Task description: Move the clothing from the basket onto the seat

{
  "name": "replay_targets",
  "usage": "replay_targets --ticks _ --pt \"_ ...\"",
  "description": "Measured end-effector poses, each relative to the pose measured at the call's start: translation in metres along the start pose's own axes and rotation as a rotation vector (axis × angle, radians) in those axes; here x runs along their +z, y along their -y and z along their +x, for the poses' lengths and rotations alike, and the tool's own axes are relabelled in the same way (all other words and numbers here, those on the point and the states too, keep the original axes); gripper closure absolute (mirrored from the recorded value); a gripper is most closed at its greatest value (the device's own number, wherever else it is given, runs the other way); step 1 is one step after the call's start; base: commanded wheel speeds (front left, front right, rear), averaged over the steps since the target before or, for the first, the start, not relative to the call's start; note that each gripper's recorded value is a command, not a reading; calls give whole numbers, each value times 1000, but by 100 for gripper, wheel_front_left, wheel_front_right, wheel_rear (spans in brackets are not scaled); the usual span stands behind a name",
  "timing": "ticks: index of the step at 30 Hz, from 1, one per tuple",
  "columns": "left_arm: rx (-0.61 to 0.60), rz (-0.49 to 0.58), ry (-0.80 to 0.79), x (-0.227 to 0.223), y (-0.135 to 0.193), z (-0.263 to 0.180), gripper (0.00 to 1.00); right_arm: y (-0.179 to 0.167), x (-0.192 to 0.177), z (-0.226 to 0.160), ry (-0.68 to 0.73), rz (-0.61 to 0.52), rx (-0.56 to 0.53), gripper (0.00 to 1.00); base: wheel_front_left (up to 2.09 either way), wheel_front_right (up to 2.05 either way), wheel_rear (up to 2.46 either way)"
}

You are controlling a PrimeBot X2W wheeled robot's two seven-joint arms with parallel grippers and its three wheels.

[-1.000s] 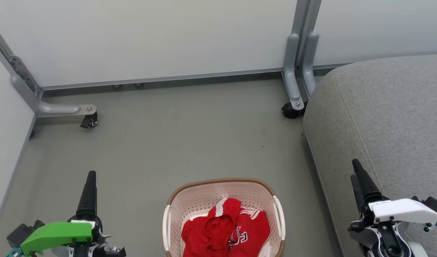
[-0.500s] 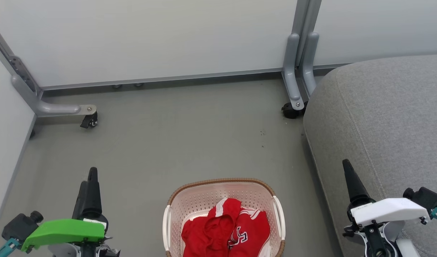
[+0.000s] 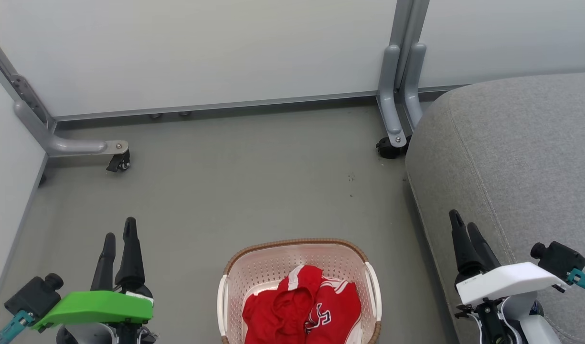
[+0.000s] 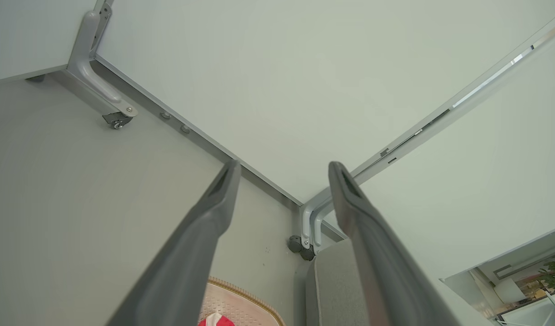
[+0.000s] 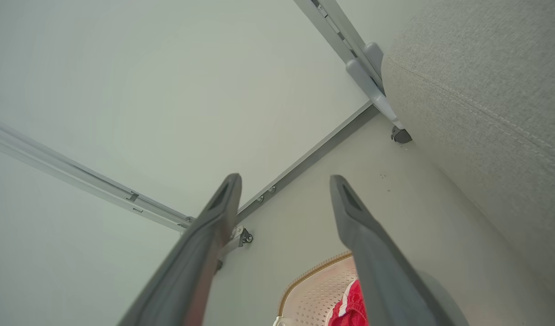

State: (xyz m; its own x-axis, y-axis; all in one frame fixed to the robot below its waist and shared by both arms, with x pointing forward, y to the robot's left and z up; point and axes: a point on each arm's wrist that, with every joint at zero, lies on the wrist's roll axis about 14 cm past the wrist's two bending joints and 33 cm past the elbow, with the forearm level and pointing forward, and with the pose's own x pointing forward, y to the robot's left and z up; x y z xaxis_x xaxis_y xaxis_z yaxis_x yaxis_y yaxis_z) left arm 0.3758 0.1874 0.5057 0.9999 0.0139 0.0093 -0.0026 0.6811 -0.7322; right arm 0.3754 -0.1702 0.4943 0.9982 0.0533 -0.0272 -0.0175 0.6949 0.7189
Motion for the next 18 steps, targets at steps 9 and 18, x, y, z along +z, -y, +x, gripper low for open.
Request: replay_targets --ticks 9,18 --pt "-40 138 8 -1 11 1 0 -10 0 0 6 -123 41 0 0 0 0" --pt "-76 254 12 -3 20 1 0 -18 -1 -1 12 -222 73 0 0 0 0"
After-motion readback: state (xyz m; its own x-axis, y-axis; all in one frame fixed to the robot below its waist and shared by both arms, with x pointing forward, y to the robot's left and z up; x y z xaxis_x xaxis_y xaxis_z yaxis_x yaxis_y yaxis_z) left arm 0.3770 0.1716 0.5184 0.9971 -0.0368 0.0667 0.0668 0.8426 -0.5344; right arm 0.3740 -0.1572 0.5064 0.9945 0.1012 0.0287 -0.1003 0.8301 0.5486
